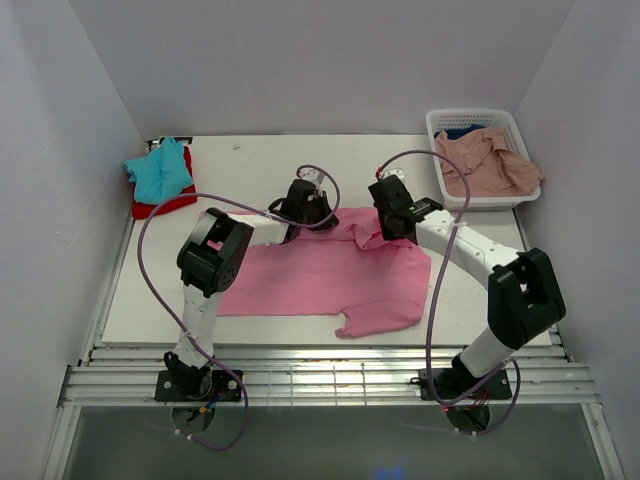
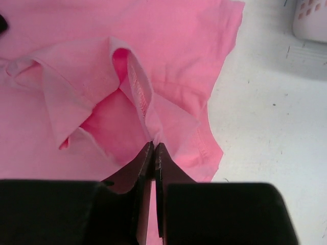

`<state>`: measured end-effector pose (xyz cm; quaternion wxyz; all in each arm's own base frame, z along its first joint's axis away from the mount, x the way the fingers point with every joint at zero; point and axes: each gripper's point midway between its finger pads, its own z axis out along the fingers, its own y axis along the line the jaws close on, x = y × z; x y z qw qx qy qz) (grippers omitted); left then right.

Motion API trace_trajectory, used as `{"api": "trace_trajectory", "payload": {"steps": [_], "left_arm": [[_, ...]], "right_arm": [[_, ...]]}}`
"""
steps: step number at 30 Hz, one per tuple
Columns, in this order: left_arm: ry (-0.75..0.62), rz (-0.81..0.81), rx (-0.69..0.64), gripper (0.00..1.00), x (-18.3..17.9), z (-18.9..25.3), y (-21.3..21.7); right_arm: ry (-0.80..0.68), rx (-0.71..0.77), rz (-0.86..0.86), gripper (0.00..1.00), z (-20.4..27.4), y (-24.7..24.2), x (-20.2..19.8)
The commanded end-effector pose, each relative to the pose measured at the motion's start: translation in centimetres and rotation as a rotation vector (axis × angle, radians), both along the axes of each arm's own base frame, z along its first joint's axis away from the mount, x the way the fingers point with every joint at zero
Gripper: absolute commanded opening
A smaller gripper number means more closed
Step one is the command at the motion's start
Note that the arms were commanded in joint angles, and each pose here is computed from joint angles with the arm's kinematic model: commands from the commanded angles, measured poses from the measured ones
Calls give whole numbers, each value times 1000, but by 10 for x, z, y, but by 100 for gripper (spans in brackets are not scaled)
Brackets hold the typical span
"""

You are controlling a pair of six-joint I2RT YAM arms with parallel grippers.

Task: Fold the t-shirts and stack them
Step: Fold the tshirt

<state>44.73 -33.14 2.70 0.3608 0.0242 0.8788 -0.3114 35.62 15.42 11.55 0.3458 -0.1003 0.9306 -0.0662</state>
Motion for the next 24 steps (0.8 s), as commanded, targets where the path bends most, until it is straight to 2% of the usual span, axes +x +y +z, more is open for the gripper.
{"api": "trace_trajectory", "payload": {"steps": [1, 9, 12, 13, 17, 21, 24], "left_arm": [[50, 8, 51, 0, -15, -7, 12], [52, 4, 55, 0, -16, -8, 12], [51, 4, 58, 0, -16, -8, 13], [49, 3, 59, 0, -16, -8, 12], [48, 0, 60, 0, -14, -8, 11], [48, 0, 57, 0, -14, -7, 11], [49, 0, 58, 0, -14, -8, 11]], "right_arm": [[79, -61, -41, 8, -19, -21, -33], [234, -167, -140, 8, -57, -50, -81], [227, -189, -158, 20, -53, -51, -87], [208, -187, -145, 29, -50, -47, -87], [98, -95, -102, 39, -23, -27, -68], [36, 59, -30, 41, -3, 6, -52], [64, 153, 46, 40, -13, 29, -53]]}}
